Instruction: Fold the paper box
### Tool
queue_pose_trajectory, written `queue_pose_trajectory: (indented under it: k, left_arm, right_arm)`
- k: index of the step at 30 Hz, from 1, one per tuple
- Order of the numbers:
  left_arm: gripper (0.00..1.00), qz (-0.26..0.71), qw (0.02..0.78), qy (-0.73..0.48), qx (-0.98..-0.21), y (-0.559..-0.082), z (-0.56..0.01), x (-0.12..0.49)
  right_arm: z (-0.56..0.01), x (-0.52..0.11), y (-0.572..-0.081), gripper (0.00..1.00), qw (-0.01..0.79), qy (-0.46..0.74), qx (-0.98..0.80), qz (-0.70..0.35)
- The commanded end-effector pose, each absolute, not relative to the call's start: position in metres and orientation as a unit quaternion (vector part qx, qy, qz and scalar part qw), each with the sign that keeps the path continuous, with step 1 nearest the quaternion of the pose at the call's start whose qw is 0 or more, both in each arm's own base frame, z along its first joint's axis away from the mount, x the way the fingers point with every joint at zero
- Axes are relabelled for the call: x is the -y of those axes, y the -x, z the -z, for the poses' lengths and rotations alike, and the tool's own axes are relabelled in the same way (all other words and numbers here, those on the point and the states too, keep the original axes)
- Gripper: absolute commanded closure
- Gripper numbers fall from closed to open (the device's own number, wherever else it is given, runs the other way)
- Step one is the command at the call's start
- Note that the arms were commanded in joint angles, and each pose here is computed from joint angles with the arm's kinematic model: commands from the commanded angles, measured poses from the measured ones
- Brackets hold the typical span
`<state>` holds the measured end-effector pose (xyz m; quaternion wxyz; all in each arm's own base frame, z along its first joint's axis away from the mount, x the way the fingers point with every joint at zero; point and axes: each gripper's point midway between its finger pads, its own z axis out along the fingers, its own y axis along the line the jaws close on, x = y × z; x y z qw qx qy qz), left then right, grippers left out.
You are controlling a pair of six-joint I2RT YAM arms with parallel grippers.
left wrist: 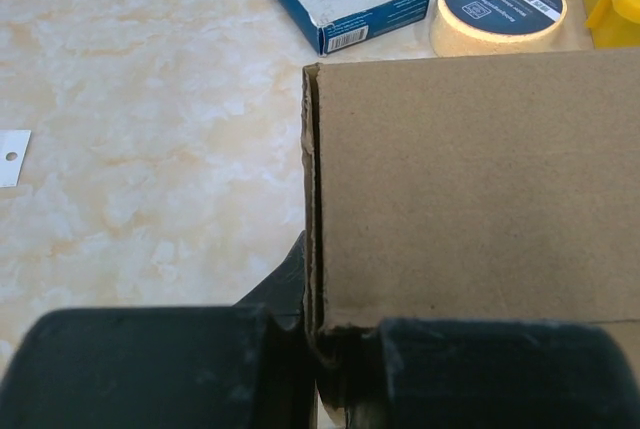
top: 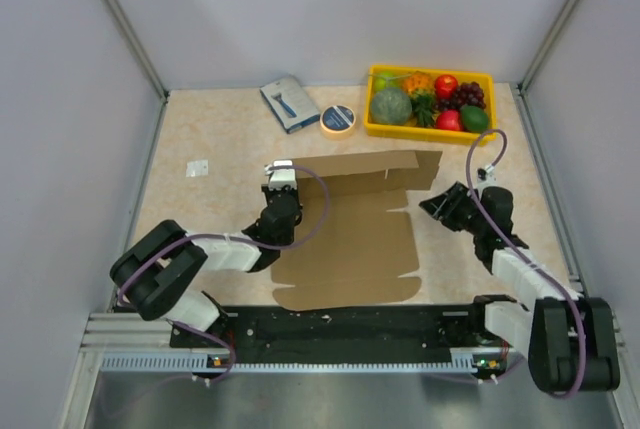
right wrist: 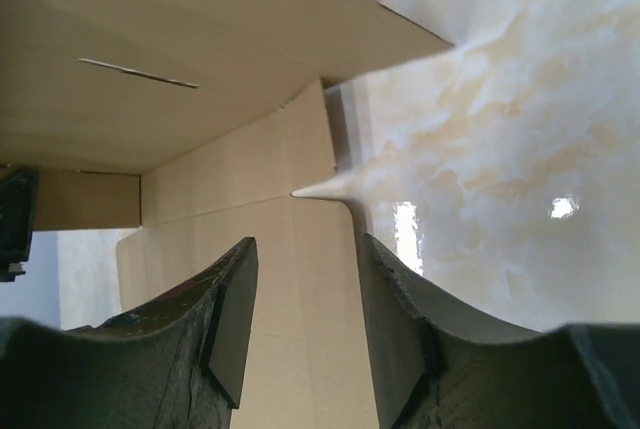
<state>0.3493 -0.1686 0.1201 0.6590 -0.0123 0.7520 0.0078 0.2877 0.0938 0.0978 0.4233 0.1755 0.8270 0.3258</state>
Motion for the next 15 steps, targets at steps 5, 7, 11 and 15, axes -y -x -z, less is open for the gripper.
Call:
queue_pose_trajectory:
  k: [5,7,11,15]
  left_arm:
    - [1.00,0.027,0.666,0.039,-0.744,-0.345,-0.122,0.170]
    - [1.00,0.027,0.666,0.040,-0.744,-0.343,-0.123,0.169]
    - [1.00,0.032,0.665,0.043,-0.745,-0.340,-0.123,0.167]
    - [1.00,0.037,0.662,0.041,-0.748,-0.339,-0.121,0.169]
  right_arm:
    - [-0.104,-0.114,-0.325,0.50,0.473,-0.172,-0.777,-0.379]
    - [-0.093,-0.121,-0.330,0.47,0.464,-0.174,-0.782,-0.379]
    - [-0.073,-0.119,-0.340,0.46,0.462,-0.192,-0.785,-0.365]
    - [-0.069,-0.123,-0.347,0.48,0.480,-0.182,-0.779,-0.360]
